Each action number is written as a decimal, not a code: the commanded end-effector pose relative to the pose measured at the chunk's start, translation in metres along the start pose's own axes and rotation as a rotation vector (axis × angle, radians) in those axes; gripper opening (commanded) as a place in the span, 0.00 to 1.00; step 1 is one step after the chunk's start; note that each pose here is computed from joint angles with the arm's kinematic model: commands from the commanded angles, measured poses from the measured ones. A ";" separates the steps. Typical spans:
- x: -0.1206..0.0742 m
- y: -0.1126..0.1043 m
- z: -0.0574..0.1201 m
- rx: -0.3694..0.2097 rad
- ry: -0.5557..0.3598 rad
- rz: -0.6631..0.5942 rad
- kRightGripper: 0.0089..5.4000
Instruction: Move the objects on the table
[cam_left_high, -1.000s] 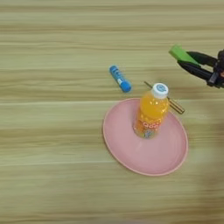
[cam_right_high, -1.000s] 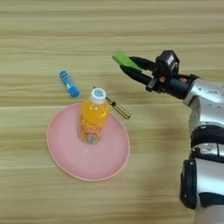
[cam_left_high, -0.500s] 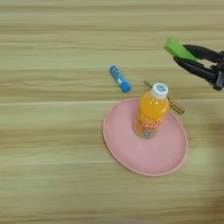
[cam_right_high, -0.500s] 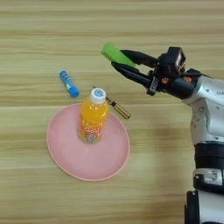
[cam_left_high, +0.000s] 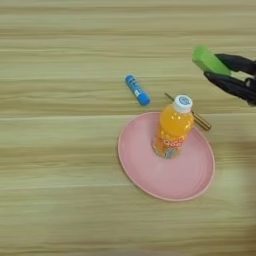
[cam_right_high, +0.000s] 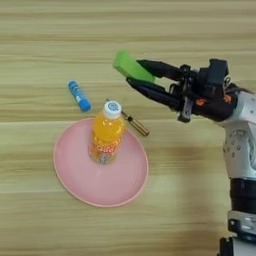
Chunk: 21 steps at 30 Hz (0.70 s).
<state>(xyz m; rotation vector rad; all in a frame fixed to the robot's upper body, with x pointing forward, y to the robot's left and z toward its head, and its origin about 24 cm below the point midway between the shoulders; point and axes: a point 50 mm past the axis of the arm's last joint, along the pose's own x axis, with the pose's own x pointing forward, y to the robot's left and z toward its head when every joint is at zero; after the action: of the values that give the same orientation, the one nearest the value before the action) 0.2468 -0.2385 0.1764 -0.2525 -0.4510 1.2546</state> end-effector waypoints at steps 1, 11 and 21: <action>0.001 -0.004 0.022 -0.094 0.010 0.054 0.26; -0.004 0.008 0.011 -0.058 0.091 0.169 0.26; 0.003 0.017 -0.004 -0.002 0.155 0.280 0.26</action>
<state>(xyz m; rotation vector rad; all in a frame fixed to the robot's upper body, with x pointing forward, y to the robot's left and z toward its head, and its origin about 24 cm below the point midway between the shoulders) 0.2305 -0.2319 0.1512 -0.3021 -0.2977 1.4845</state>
